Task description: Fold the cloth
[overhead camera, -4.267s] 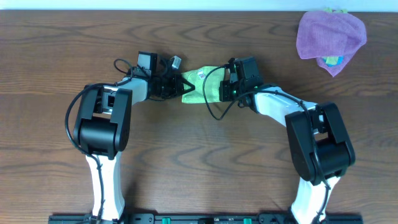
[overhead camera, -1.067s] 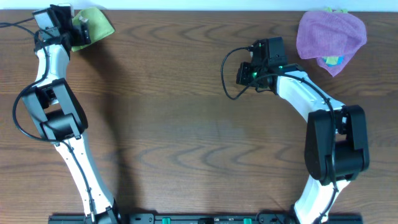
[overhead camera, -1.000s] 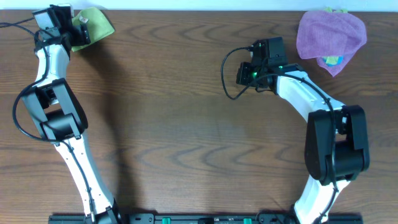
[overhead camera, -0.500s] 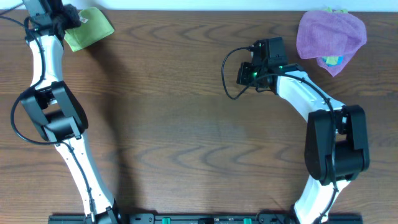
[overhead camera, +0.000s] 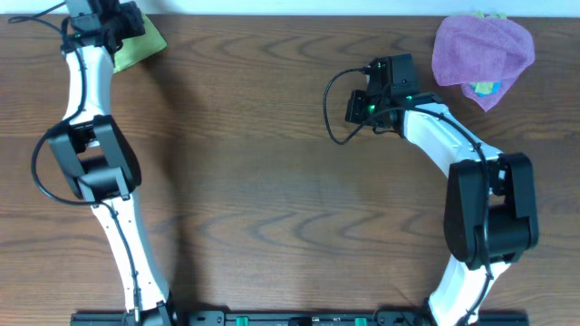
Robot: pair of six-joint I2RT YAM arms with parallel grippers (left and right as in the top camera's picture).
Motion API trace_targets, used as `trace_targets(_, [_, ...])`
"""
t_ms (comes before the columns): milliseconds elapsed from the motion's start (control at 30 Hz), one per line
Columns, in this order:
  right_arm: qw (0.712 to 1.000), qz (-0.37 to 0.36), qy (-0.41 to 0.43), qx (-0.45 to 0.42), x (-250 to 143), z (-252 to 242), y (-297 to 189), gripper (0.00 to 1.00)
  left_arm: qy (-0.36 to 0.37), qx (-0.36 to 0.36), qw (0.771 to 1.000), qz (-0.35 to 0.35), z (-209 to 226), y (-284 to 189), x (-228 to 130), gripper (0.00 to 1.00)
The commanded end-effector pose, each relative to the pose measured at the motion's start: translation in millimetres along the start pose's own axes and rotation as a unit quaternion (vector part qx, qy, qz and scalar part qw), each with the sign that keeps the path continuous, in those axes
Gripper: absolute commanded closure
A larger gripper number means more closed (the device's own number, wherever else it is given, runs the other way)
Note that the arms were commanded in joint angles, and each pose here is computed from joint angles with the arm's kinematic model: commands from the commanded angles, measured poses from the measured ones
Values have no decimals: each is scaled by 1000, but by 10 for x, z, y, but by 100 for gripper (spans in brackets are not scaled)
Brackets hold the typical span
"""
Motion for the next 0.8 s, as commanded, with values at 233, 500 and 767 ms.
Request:
trace_targets(233, [1000,-21,-22,-2,124,-5,-113,98,0,44,999,-1,279,325,-294,94])
trace_targets(500, [999,-22,-31,-4,138,-38,-123,98,6,43,999,7,297,397,-394,95])
trace_targets(767, [999,-23,-30,-5,146,-55,-128,99,6,42,999,14,354,544,-577,95])
Point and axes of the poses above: each gripper's point midway between its finger pads, its own y axis out along the fingers, its own z axis along the line the jaws close on, x = y × z, the point moved 6 cm from there along -y, back along the fingers, and after that the axes turned 2 degrees about -y, right-handed, at the moved point
